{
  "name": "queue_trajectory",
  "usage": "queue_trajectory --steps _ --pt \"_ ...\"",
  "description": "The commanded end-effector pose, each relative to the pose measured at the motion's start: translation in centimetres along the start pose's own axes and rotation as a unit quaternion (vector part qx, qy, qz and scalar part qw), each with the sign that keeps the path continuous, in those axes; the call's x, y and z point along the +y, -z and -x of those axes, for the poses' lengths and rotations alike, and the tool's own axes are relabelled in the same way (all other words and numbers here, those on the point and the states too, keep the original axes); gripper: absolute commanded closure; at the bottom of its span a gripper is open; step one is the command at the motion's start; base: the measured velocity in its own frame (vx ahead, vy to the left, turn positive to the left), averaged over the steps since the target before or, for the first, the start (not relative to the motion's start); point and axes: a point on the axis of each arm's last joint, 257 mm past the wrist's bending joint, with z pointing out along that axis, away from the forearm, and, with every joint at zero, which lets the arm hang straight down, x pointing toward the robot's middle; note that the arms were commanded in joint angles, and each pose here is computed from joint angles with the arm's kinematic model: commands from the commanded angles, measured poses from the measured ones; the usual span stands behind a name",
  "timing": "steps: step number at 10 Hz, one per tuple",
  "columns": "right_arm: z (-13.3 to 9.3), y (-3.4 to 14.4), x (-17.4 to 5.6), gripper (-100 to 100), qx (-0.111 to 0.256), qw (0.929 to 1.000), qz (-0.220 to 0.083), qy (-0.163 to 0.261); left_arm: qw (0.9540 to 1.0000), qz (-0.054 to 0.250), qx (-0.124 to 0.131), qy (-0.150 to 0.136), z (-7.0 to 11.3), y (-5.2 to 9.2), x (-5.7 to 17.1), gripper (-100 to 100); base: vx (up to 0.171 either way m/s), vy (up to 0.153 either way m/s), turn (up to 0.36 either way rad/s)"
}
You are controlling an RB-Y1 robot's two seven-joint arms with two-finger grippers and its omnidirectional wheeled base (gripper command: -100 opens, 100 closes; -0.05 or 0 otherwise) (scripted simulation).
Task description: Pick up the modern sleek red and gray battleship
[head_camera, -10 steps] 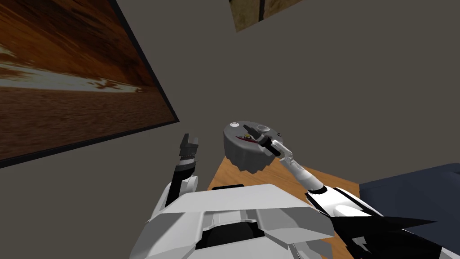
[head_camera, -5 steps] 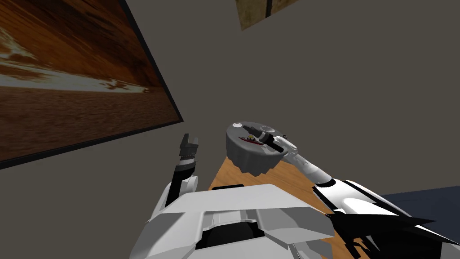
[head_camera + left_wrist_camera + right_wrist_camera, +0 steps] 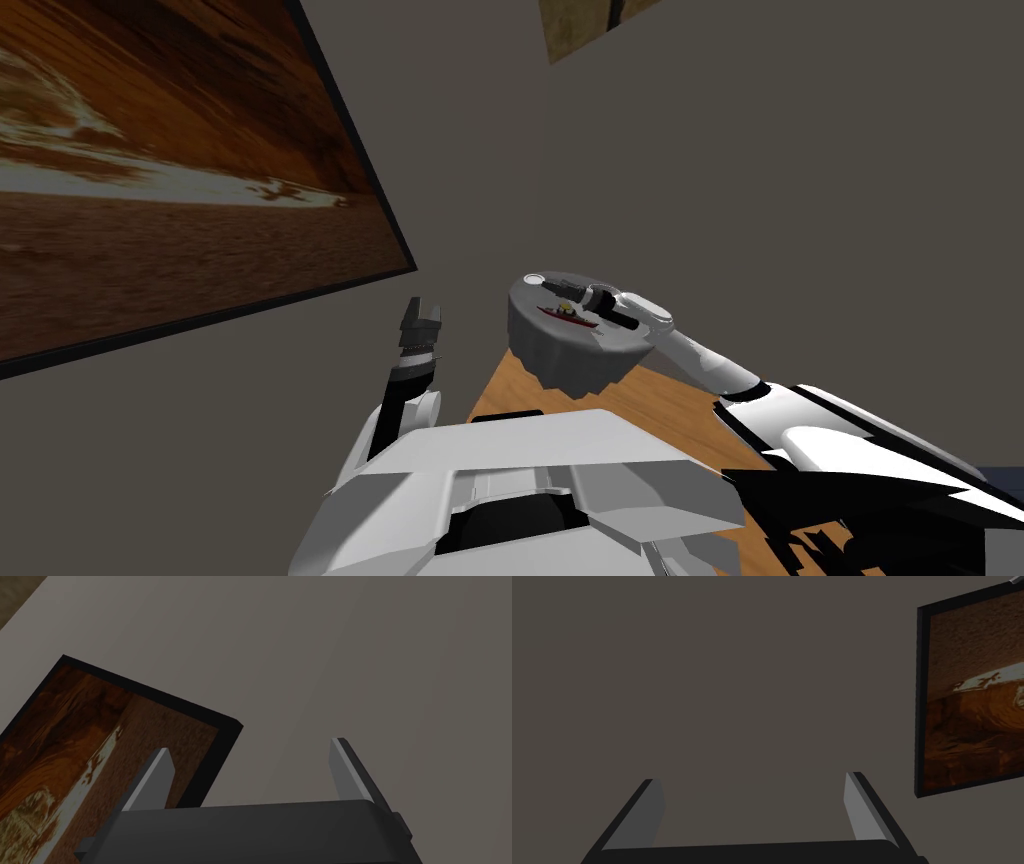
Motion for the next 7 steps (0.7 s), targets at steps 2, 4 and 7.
queue_trajectory --steps 2,4,7 --pt "-0.2 0.5 -1.1 -100 0.046 0.9986 -0.012 0.022 1.0000 0.000 0.000 0.000 0.0 0.0 0.0 0 0.025 0.015 0.101" --pt "-0.4 1.2 -2.1 -100 0.080 0.9958 -0.024 0.039 1.0000 0.000 0.000 0.000 0.0 0.0 0.0 0 -0.001 0.016 0.110" --pt "-0.4 2.3 -3.3 -100 0.118 0.9904 -0.041 0.060 1.0000 0.000 0.000 0.000 0.0 0.0 0.0 0 -0.023 0.010 0.124"
